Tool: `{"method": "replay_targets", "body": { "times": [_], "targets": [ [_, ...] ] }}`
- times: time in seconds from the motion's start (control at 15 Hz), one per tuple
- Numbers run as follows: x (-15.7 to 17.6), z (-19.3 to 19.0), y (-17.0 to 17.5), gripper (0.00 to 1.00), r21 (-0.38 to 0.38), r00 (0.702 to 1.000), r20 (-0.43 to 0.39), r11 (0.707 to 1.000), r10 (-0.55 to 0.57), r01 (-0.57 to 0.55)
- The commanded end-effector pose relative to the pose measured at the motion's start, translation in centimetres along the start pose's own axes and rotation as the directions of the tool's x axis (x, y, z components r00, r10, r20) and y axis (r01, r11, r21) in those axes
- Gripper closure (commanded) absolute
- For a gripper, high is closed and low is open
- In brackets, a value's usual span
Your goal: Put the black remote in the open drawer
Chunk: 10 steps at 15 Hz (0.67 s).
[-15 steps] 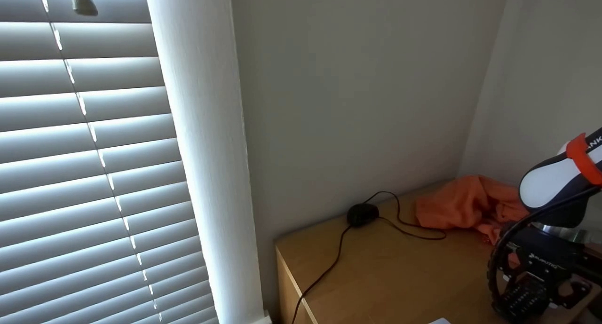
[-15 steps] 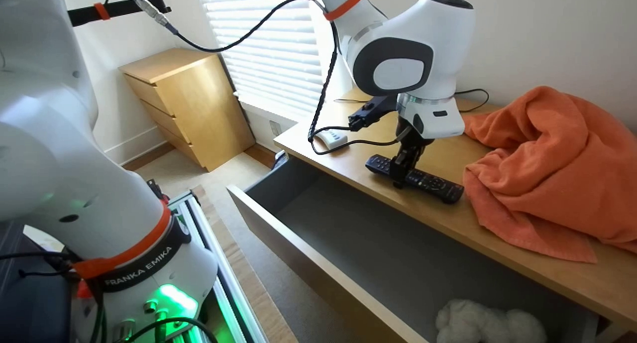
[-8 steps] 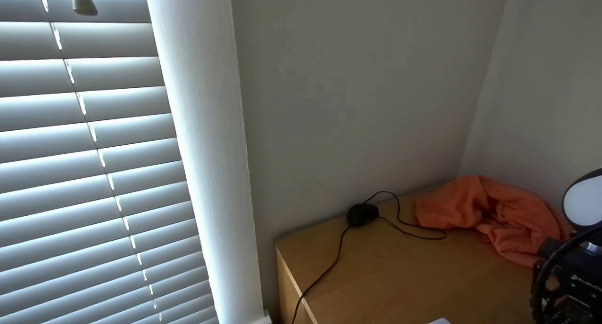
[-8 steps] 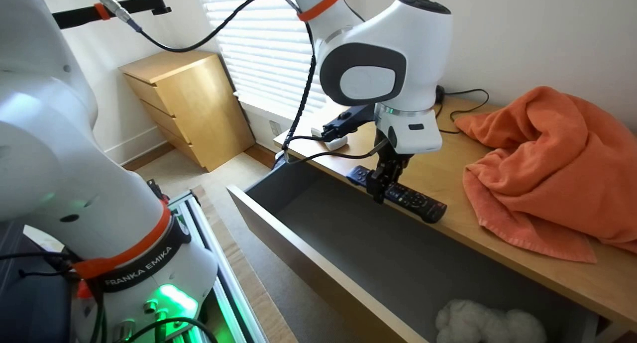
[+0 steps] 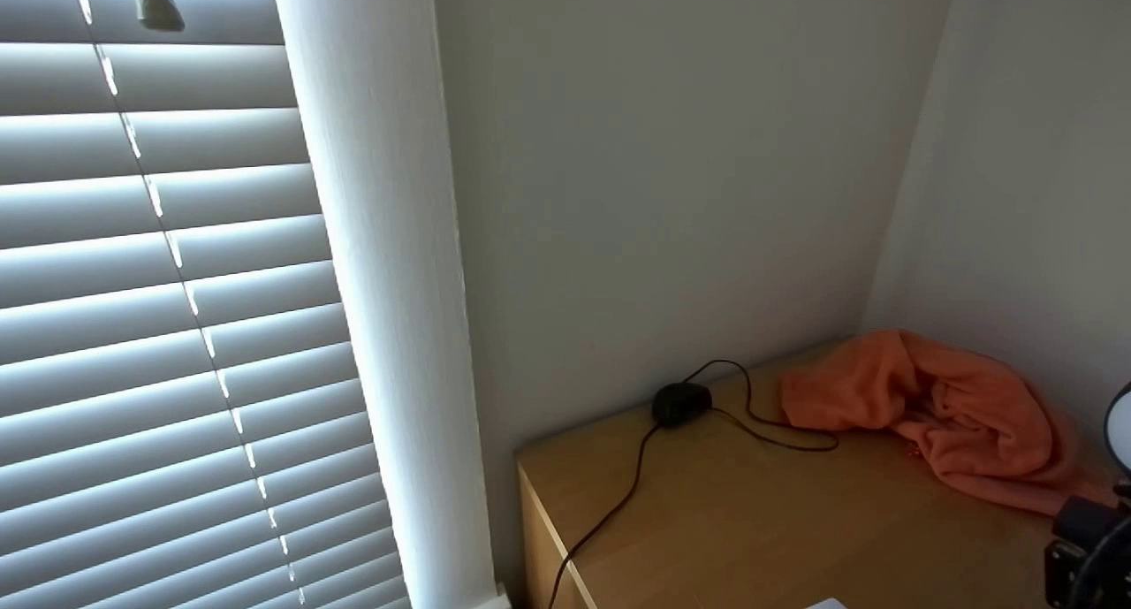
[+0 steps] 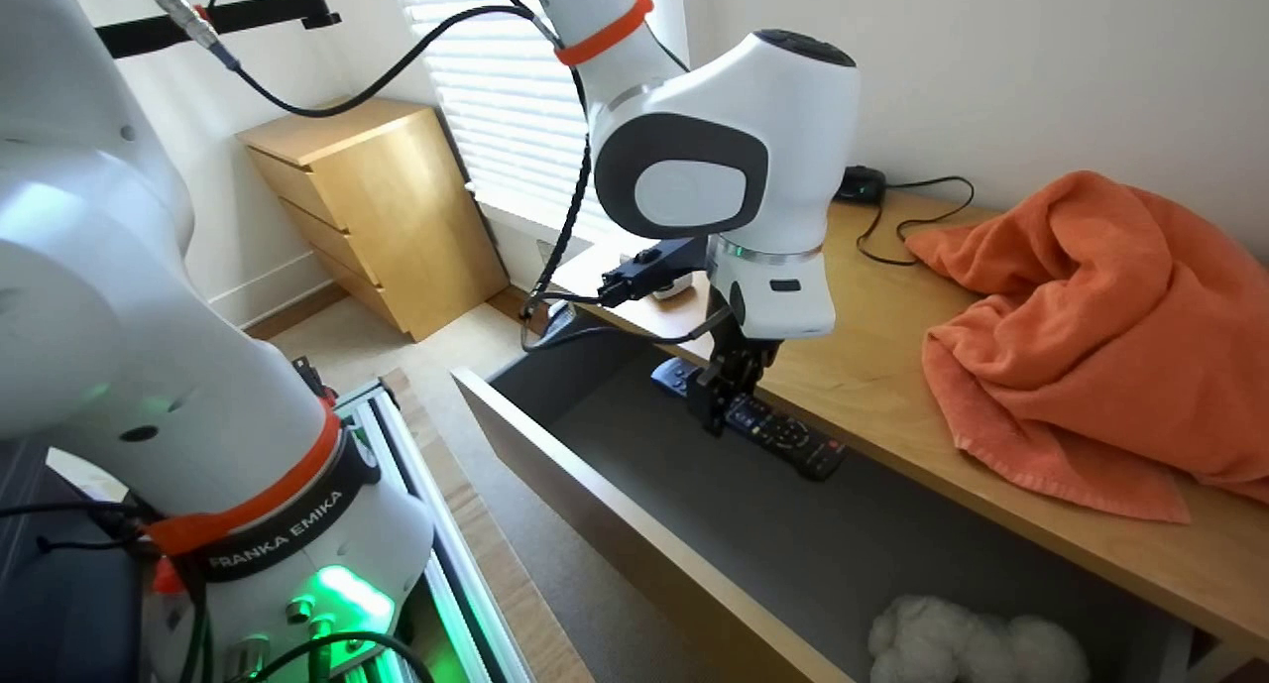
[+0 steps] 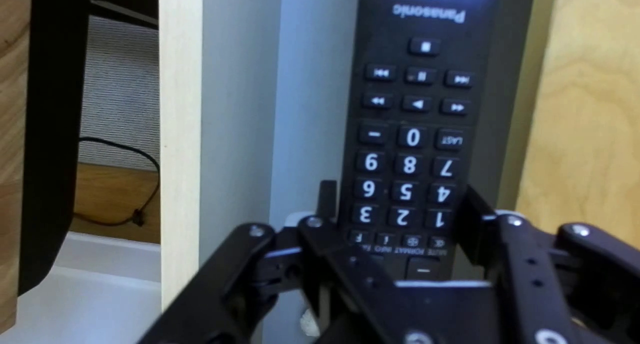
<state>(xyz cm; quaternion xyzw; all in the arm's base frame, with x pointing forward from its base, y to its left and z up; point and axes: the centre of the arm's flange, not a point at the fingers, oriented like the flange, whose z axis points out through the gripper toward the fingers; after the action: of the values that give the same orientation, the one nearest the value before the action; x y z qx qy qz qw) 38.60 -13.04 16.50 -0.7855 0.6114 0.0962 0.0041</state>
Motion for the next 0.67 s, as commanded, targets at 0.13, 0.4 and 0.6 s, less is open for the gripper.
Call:
{"method": "replay_targets", "body": {
  "times": [0.13, 0.4, 0.6],
  "targets": [
    [0.0, 0.3, 0.0, 0.44, -0.006, 1.0, 0.002, 1.0, -0.006, 0.006],
    [0.0, 0.2, -0.1, 0.69, -0.005, 1.0, 0.001, 1.0, -0.006, 0.006],
    [-0.4, 1.9, 0.5, 0.69, -0.025, 1.0, 0.018, 1.0, -0.002, 0.003]
  ]
}}
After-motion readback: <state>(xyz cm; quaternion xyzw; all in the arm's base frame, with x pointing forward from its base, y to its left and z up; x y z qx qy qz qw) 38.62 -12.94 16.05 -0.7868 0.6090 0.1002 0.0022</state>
